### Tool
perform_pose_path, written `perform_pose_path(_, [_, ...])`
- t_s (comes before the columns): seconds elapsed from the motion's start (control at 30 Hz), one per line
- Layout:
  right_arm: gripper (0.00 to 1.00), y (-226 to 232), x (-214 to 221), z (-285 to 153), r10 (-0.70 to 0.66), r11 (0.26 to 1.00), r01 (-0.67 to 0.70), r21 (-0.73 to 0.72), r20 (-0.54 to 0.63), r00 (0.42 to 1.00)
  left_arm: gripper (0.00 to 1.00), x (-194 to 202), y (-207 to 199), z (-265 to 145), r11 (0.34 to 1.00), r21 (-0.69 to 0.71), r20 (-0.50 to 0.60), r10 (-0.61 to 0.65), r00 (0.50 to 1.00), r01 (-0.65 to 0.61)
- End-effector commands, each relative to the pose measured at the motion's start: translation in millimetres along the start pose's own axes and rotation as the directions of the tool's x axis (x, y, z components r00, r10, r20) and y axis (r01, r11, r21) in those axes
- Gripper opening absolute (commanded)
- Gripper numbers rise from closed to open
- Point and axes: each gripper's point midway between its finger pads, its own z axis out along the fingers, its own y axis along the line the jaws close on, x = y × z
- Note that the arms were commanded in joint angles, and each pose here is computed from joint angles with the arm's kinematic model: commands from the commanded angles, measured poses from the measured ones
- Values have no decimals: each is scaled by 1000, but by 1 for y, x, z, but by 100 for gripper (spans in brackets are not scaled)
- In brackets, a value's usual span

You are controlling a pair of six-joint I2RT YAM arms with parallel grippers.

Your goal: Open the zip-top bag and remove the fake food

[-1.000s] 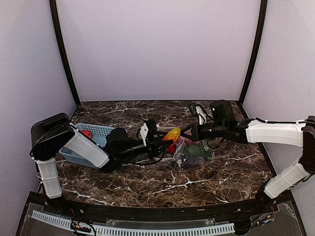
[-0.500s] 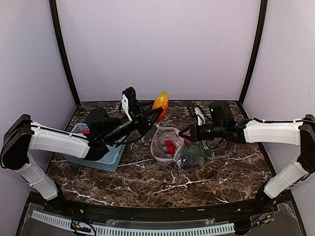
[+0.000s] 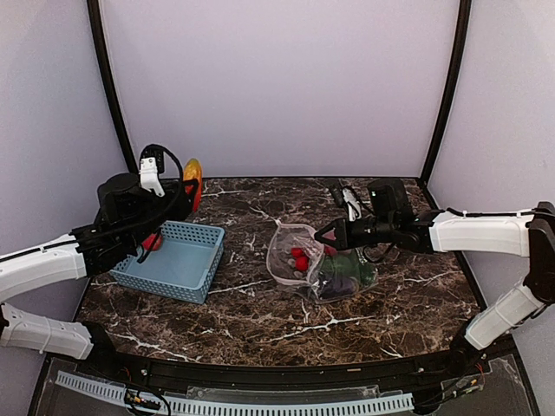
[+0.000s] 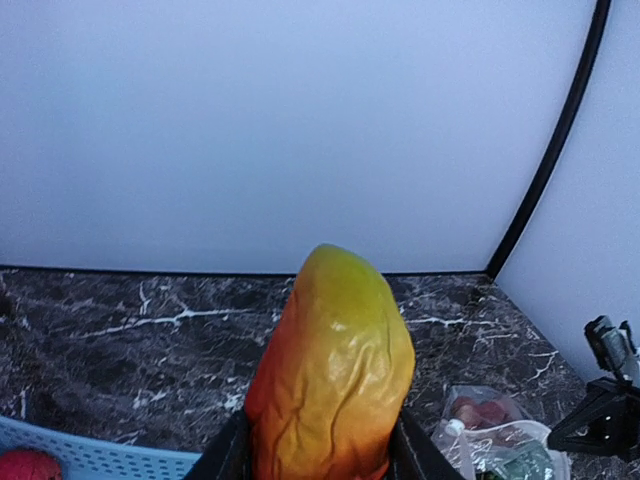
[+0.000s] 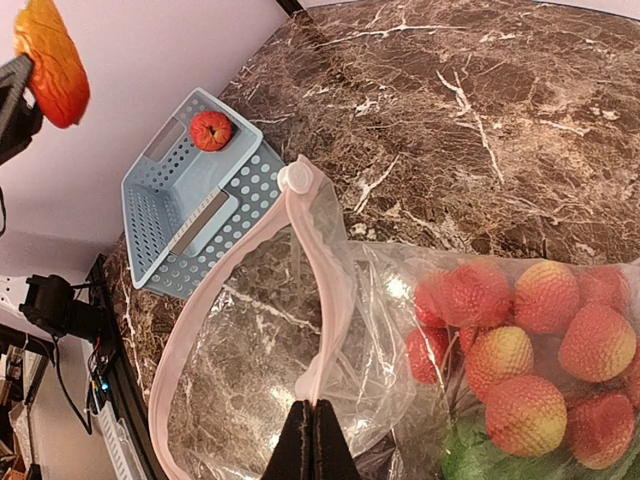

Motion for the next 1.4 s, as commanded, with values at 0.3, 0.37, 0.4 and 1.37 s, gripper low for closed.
perform_pose_path(0.3, [0, -1, -5, -1, -14, 1000, 14, -2, 12, 1000, 18, 135, 91, -27, 953, -304, -490, -148, 859, -9])
perform_pose_path(0.37, [0, -1, -5, -1, -12, 1000, 12, -2, 11, 1000, 18, 147, 91, -23, 956, -293, -540, -149, 828, -19])
perform_pose_path(0.4, [0, -1, -5, 0, -12, 1000, 12, -3, 10, 1000, 18, 156, 92, -21, 955, -294, -569, -150, 808, -30])
perform_pose_path(1.37, [0, -1, -6, -2, -19, 1000, 19, 6, 12, 1000, 64, 189, 86, 17, 972, -229, -702, -122, 702, -60])
